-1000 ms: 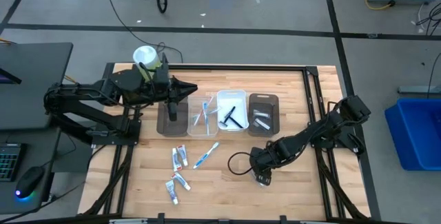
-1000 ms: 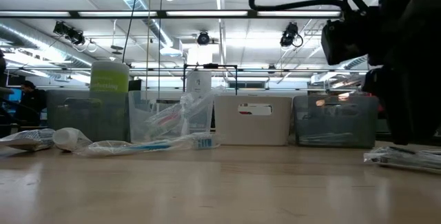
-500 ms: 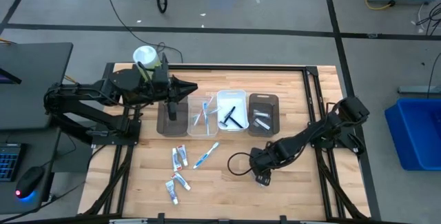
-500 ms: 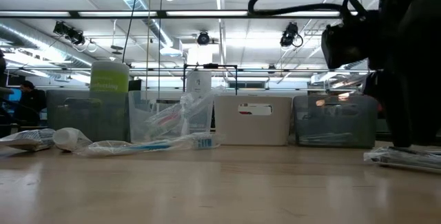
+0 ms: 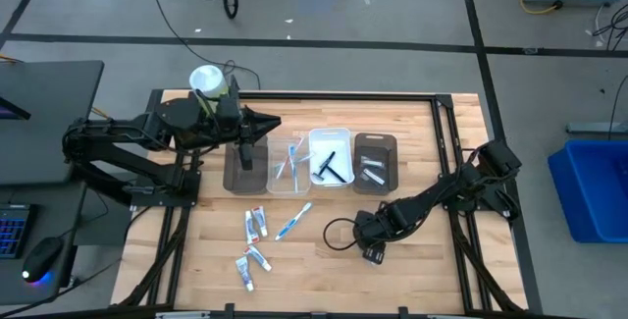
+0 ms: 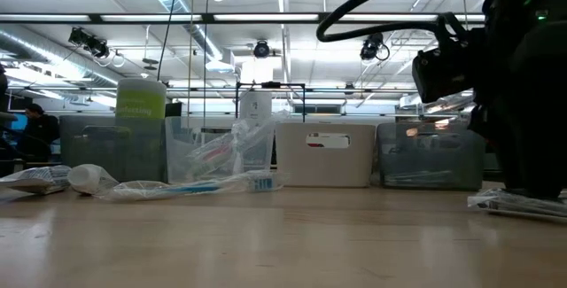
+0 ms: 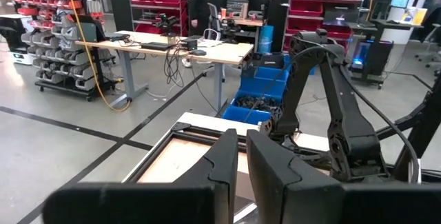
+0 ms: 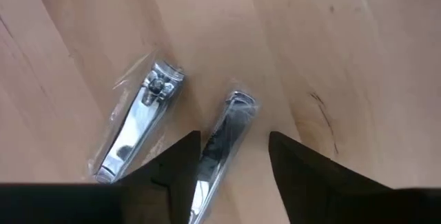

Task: Pick & Place Travel size toiletries
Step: Put the silver nail cutter into the right black bin

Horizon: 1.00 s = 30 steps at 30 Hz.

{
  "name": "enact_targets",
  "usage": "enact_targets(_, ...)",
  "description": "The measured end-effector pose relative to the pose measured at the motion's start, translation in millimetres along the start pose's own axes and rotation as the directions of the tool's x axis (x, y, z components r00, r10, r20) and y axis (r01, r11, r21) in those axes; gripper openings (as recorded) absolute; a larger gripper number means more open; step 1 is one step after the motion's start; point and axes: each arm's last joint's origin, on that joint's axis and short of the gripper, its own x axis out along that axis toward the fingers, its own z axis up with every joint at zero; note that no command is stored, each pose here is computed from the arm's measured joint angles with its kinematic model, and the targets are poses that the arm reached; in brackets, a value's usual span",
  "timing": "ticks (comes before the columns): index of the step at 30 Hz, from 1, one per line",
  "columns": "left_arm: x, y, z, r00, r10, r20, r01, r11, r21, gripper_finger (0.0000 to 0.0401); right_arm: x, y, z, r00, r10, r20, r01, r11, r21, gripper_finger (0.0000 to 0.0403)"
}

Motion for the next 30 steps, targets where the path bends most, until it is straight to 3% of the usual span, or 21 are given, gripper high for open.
enact_targets(12, 0, 0, 0, 1.0, 0.0, 0.0, 0.0, 1.0, 0.001, 0.0041, 1, -2, -1, 1.0, -0.013, -0.009, 0.013, 1.0, -0.004, 0.0071)
enact_targets(19, 0, 0, 0, 1.0, 0.0, 0.0, 0.0, 1.0, -0.006, 0.0041, -6, -1, -2, 1.0, 0.018, -0.001, -0.018, 1.0, -0.026, 0.0061)
enact_targets(30, 0, 0, 0, 1.0, 0.0, 0.0, 0.0, 1.0, -0.007, 0.0041, -53, -14, 4, 0.983, 0.12, 0.139, -0.11, 0.991, -0.078, 0.006)
